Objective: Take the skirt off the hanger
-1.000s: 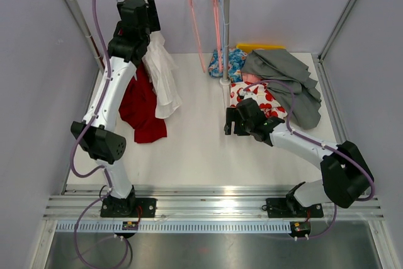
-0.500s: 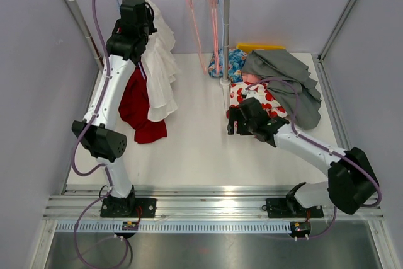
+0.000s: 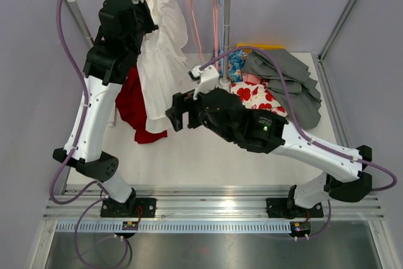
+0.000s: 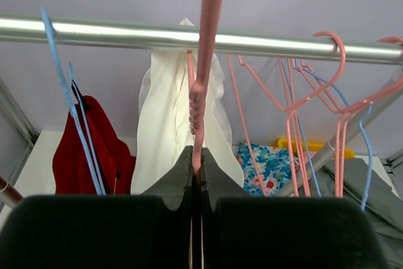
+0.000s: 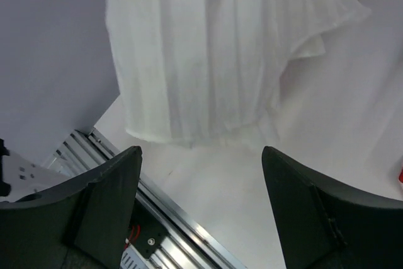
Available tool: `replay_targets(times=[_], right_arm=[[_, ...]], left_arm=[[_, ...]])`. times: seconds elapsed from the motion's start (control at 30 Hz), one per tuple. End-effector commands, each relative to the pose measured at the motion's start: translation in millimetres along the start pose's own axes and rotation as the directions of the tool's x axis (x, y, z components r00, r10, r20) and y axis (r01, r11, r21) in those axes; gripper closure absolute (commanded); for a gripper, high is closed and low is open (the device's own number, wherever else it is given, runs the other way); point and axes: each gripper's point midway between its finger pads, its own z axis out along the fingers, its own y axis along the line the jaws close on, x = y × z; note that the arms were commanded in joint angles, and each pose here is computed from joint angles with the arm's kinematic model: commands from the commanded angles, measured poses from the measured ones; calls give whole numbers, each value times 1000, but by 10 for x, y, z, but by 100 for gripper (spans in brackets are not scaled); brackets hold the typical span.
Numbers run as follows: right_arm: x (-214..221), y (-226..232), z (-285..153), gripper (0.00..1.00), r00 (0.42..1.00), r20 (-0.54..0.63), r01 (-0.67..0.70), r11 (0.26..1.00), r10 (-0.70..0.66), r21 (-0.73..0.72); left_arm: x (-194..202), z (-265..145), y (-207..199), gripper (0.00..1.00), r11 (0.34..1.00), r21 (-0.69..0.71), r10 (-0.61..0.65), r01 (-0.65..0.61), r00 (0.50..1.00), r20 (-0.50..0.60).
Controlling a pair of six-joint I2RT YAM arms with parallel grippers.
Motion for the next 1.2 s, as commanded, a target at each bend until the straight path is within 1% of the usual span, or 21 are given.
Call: replay_targets(times=[0.0, 0.17, 0.23, 0.4, 0.47, 0.5, 0.53, 0.6, 0.63, 0.67, 0.8, 0.83, 0.9, 0.93, 0.97, 1.0, 1.03, 1.07, 1.1, 1.13, 1.17], right_arm=[[108, 266, 140, 15, 998, -25, 64, 996, -62, 62], [16, 695, 298, 15, 996, 1, 88, 995, -88, 50], [-26, 772, 324, 15, 997, 18, 79, 996, -80, 48], [38, 735, 427, 16, 996, 25, 86, 992, -89, 97], [96, 704, 437, 22, 995, 21, 90, 990, -93, 111], [90, 680, 428, 28, 995, 27, 87, 989, -91, 120], [141, 657, 438, 42, 995, 20, 93, 988, -96, 125], [89, 665, 393, 65, 996, 42, 78, 990, -84, 119], [84, 665, 380, 80, 995, 45, 81, 990, -87, 115], [77, 664, 349, 100, 995, 51, 79, 991, -85, 113], [227, 725, 187, 100, 992, 45, 115, 987, -121, 114], [456, 716, 168, 100, 989, 12, 145, 982, -147, 117], [652, 709, 18, 100, 987, 4, 158, 980, -159, 123], [1072, 774, -85, 100, 983, -48, 182, 978, -178, 101], [1217, 748, -181, 100, 982, -67, 180, 979, -174, 100], [1385, 733, -265, 100, 982, -80, 179, 978, -171, 109], [1731, 739, -377, 100, 981, -122, 161, 982, -148, 102], [1907, 710, -469, 100, 976, -153, 174, 980, -157, 101], [2030, 674, -521, 100, 975, -164, 171, 979, -151, 114], [2261, 627, -613, 100, 973, -192, 157, 979, -131, 131], [2326, 598, -629, 100, 973, -199, 147, 978, -117, 145]], left_arm=[[-368, -259, -47, 100, 997, 13, -79, 78, 990, 114], [-447, -490, -178, 100, 993, 53, -115, 110, 986, 119], [-476, -562, -217, 100, 990, 69, -128, 120, 984, 122], [-560, -724, -225, 100, 984, 93, -163, 151, 978, 129], [-536, -754, -219, 100, 984, 93, -165, 154, 978, 124], [-516, -762, -218, 100, 983, 94, -167, 156, 979, 121], [-573, -822, -199, 100, 981, 103, -180, 167, 974, 135], [-523, -827, -190, 100, 980, 102, -185, 172, 975, 127], [-552, -865, -183, 100, 978, 108, -192, 178, 972, 134], [-535, -861, -183, 100, 978, 107, -192, 178, 973, 132], [-523, -833, -167, 100, 983, 94, -167, 155, 977, 136], [-594, -844, -149, 100, 984, 87, -166, 154, 974, 154], [-622, -776, -133, 100, 992, 60, -116, 108, 979, 169], [-740, -798, -97, 100, 994, 48, -108, 101, 974, 197], [-803, -795, -62, 100, 995, 30, -95, 91, 973, 212], [-749, -668, -83, 100, 998, 11, -56, 55, 978, 200], [-750, -630, -38, 100, 999, -7, -38, 40, 980, 194], [-872, -649, -21, 100, 999, -6, -43, 45, 974, 220], [-831, -569, -28, 100, 999, -13, -26, 30, 977, 212], [-841, -539, 10, 100, 999, -18, -22, 27, 977, 214], [-831, -524, 22, 100, 999, -21, -20, 25, 977, 212]])
